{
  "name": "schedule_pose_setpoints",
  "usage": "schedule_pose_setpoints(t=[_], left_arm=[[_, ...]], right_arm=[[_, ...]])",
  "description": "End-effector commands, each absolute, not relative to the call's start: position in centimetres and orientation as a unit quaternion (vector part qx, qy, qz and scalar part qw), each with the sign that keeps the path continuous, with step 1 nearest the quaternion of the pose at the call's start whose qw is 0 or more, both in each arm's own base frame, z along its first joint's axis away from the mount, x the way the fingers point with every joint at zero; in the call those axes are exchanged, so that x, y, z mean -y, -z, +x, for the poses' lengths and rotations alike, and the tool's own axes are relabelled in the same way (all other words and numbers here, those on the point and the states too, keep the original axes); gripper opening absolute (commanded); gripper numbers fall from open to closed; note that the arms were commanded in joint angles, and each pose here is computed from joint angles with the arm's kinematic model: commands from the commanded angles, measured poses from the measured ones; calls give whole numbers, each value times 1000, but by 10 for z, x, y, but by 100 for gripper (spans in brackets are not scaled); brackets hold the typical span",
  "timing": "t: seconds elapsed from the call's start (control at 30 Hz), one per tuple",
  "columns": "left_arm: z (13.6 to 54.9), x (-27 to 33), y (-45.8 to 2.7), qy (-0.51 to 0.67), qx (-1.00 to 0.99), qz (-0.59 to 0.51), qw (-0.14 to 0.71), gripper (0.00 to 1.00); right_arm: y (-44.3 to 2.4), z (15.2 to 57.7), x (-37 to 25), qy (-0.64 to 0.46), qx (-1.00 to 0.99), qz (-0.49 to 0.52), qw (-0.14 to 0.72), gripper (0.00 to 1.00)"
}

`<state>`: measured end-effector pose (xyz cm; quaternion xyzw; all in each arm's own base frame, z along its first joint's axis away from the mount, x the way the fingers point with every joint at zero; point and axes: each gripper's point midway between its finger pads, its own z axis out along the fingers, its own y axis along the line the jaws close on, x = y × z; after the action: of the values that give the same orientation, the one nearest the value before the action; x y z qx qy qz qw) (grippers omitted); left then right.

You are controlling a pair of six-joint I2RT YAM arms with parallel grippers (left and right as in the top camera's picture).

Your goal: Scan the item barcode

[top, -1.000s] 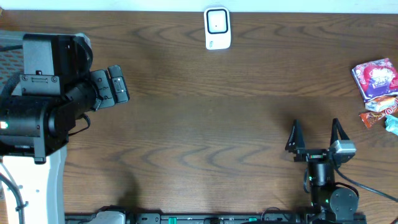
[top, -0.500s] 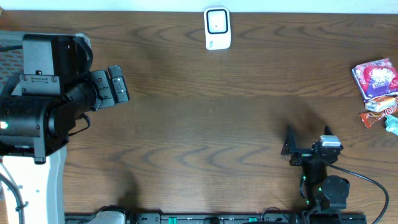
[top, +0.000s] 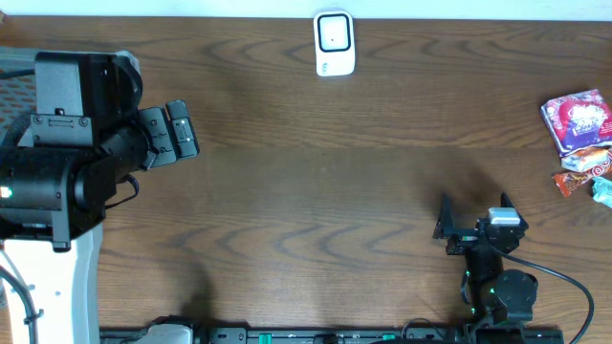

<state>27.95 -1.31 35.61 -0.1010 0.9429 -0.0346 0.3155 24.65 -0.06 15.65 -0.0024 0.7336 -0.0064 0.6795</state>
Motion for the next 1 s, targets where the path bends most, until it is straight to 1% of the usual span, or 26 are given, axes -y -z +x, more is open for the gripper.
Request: schedule_pose_setpoints(t=[0.0,0.23,0.97], left_arm=[[279,11,-357,30,-943,-99,317,98],[279,11,-357,30,-943,-99,317,98],[279,11,-357,30,-943,-99,317,98]], right_arm=[[-156,246,-1,8,-734,-6,679,99],[-156,246,-3,-16,-734,7,679,99],[-156,246,-4,-25,-733,16,680,99]])
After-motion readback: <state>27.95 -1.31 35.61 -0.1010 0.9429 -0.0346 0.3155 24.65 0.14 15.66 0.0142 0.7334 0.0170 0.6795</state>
